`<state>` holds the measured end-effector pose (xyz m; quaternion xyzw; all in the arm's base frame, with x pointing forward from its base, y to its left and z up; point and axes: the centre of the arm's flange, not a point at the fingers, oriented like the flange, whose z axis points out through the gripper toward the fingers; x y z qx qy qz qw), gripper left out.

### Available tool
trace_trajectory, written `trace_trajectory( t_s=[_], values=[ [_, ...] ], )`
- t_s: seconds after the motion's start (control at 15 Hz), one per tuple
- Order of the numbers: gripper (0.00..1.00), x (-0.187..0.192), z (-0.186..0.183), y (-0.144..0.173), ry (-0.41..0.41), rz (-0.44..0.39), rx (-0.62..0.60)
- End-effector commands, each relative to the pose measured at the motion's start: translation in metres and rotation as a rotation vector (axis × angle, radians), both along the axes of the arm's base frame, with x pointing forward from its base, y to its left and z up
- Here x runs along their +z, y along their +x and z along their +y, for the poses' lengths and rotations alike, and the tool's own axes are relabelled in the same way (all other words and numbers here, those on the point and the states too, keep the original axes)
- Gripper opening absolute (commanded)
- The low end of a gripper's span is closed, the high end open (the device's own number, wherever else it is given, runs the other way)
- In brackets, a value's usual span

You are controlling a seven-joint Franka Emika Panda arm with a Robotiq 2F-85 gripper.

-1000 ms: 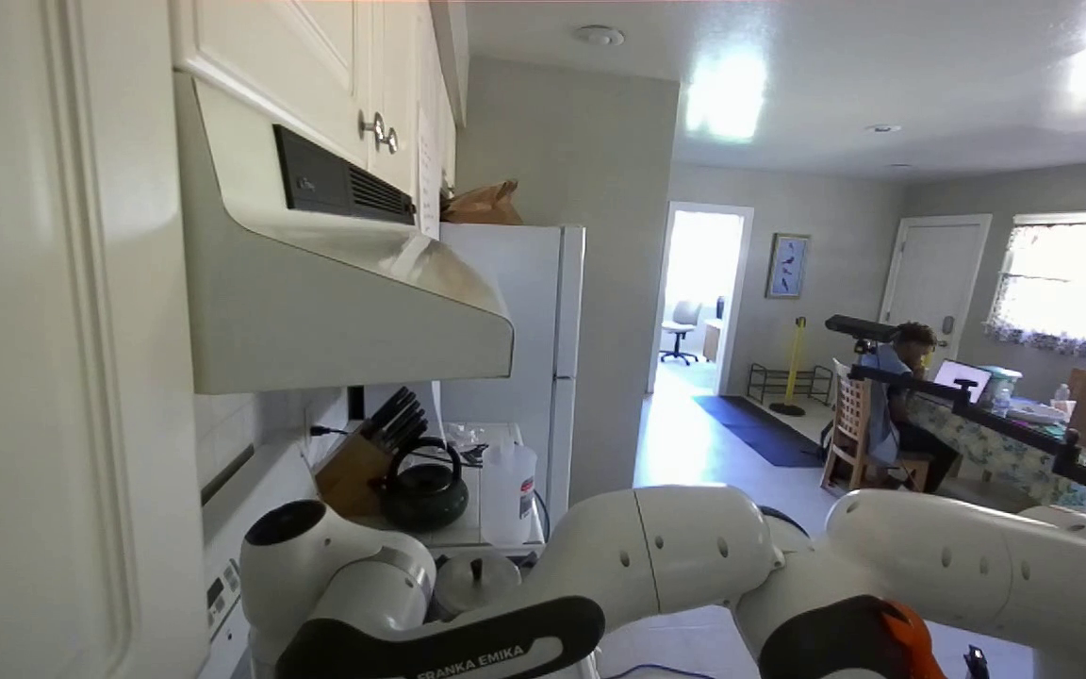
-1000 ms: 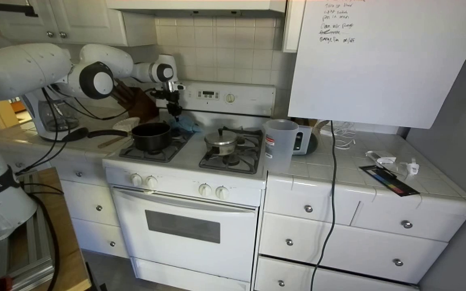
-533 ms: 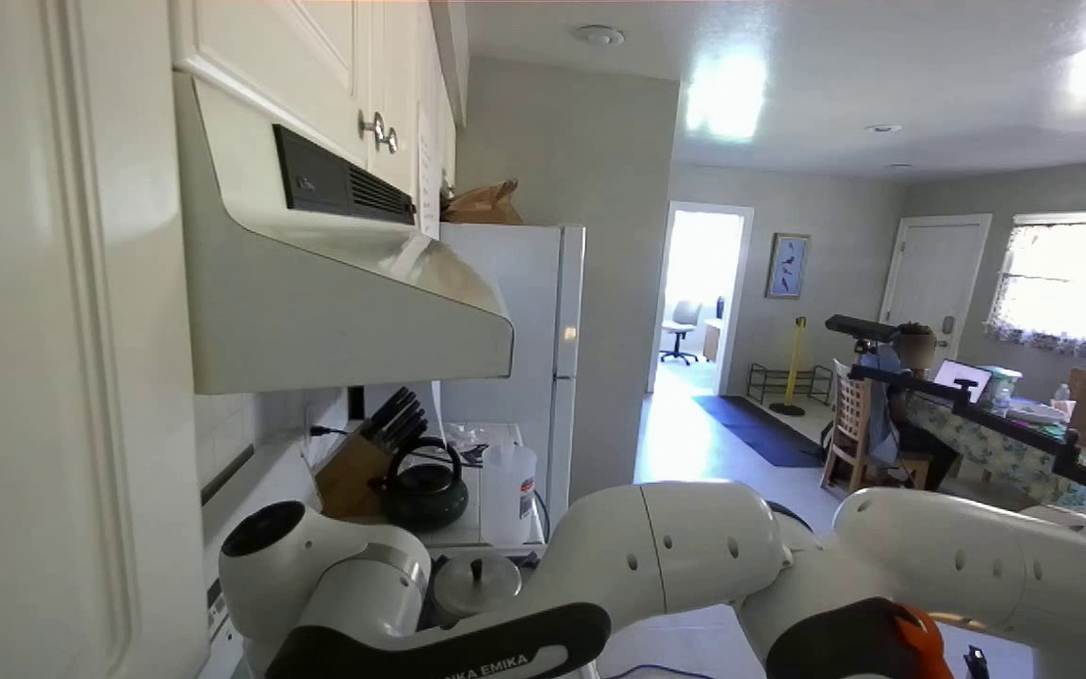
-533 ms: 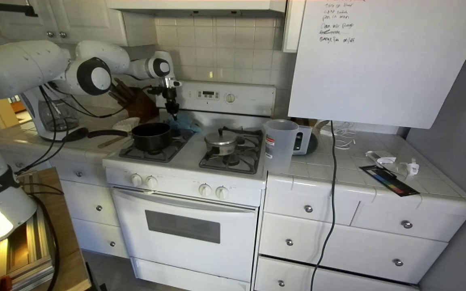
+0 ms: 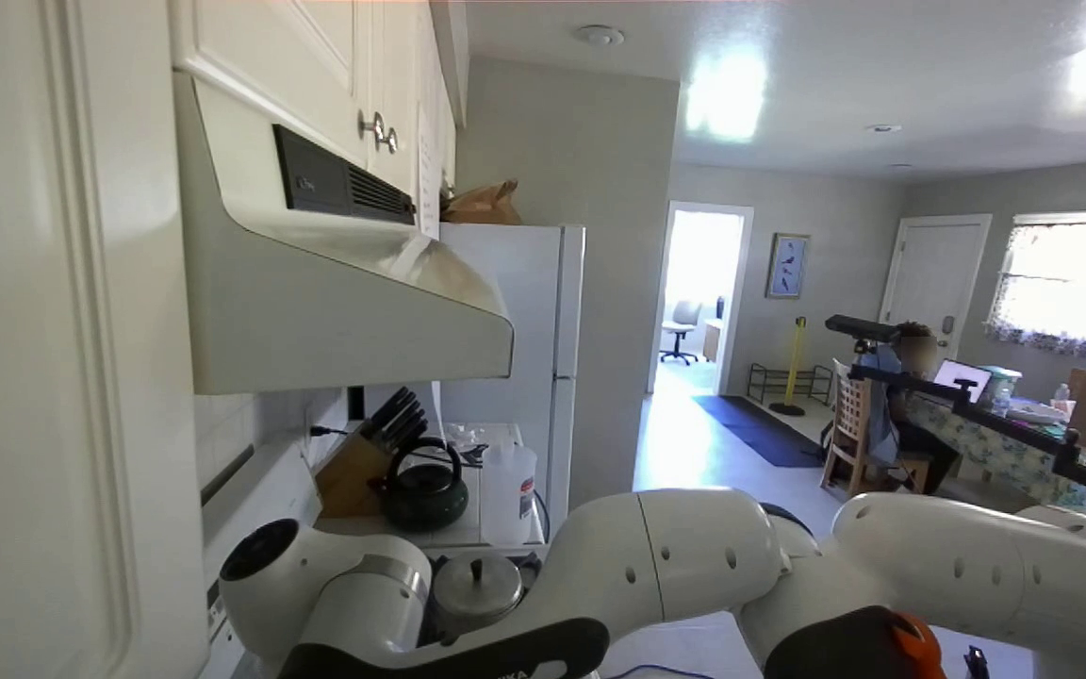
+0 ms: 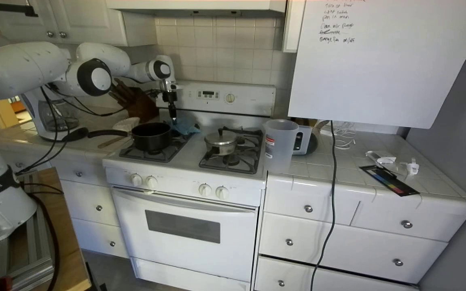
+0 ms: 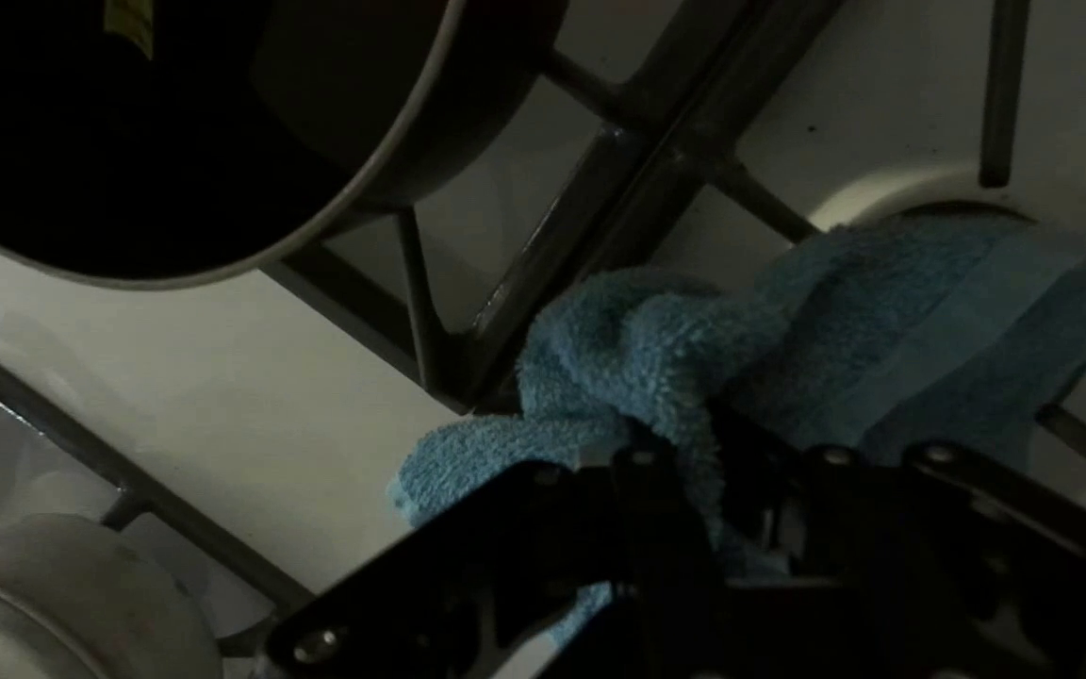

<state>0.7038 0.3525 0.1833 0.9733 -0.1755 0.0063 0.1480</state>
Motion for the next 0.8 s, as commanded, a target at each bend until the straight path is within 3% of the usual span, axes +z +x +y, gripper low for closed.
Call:
trace_trajectory(
  t_s=[0.0, 0.13, 0.33, 0.53, 0.67, 0.73],
  values=[
    [0.03, 0.004, -0.044, -0.061, -0.107, -0.022, -0.028],
    [0.03, 0.008, -0.052, -0.06, -0.164, -0.04, 0.028],
    [0.03, 0.012, -0.059, -0.057, -0.188, -0.035, 0.183],
    [0.03, 0.011, -0.06, -0.054, -0.181, -0.05, 0.281],
    [0.03, 0.01, -0.06, -0.049, -0.12, -0.081, 0.232],
    [0.03, 0.008, -0.021, 0.017, -0.157, -0.04, 0.237]
  ],
)
